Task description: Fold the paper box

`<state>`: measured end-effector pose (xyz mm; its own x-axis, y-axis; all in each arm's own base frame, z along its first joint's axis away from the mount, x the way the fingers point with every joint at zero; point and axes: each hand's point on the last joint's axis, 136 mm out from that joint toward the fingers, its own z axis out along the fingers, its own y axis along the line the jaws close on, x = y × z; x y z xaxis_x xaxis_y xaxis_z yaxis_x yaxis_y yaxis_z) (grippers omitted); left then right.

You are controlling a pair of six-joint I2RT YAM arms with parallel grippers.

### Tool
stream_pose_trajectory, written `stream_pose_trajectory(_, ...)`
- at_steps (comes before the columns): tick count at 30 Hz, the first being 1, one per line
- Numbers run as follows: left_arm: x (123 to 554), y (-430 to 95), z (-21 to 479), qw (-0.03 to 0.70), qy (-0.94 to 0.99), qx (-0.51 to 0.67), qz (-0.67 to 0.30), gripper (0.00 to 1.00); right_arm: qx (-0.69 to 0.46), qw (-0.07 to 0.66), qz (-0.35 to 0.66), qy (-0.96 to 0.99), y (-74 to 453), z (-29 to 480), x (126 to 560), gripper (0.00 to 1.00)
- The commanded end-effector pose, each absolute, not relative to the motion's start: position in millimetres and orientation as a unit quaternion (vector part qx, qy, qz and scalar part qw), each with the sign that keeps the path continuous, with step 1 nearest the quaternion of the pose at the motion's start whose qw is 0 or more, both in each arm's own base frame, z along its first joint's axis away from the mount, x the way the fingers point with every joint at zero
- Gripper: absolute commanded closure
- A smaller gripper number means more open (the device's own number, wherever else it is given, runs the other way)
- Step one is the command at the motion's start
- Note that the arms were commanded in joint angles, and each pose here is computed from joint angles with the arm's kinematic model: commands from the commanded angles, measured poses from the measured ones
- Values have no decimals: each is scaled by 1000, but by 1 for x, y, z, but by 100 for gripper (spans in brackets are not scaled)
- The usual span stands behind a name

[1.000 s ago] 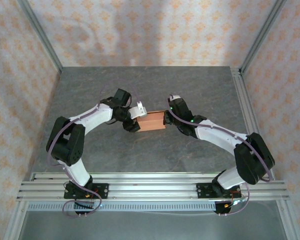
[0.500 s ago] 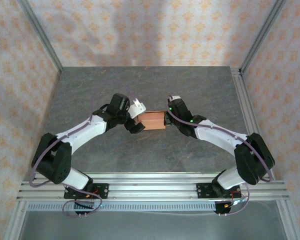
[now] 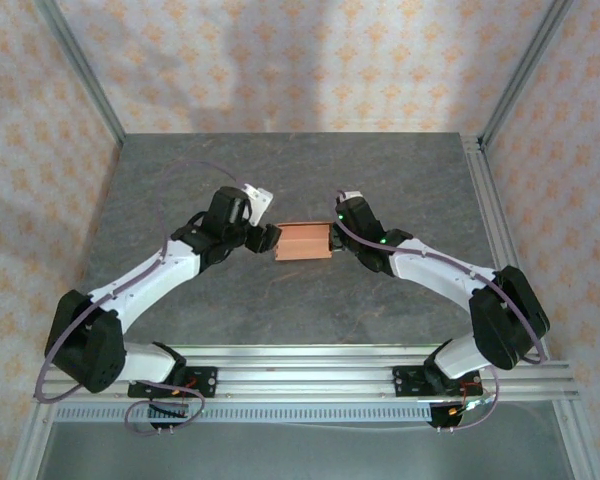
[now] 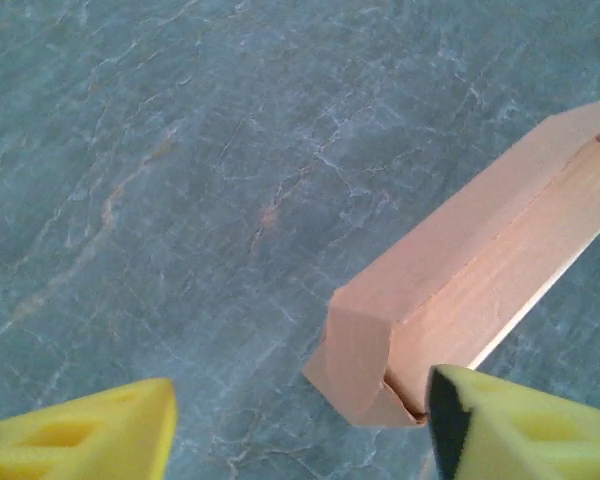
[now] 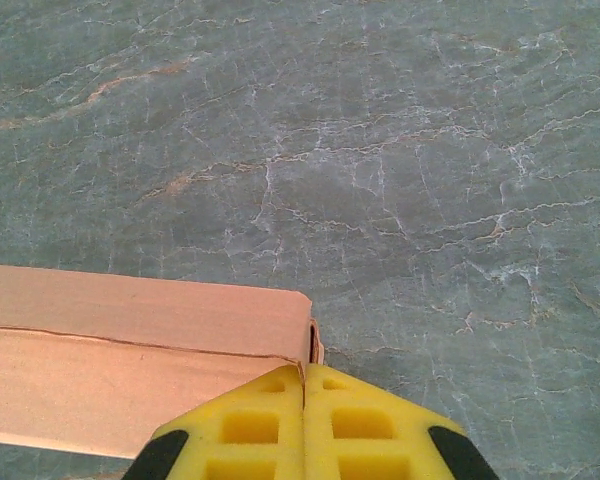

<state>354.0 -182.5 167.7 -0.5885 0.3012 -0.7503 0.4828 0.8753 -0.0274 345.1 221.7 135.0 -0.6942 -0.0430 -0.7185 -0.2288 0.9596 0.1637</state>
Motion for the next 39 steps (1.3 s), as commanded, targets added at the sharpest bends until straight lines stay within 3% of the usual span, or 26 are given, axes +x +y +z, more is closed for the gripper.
stream_pose_trajectory(1, 354, -192, 165, 363, 898, 196, -153, 45, -73, 387, 109, 913, 219, 141, 345, 100)
stream_pose_trajectory(10, 355, -201, 157, 338, 905, 195, -170, 70, -73, 378, 110, 916, 222, 137, 345, 100)
stream_pose_trajectory(25, 361, -207, 149, 320, 910, 192, -180, 84, -73, 382, 116, 914, 224, 143, 346, 100)
stream_pose_trajectory(33, 363, -209, 145, 304, 916, 185, -182, 100, -73, 382, 119, 913, 225, 144, 346, 100)
stream_pose_trajectory(39, 363, -210, 148, 289, 924, 172, -183, 100, -73, 379, 119, 915, 225, 143, 346, 100)
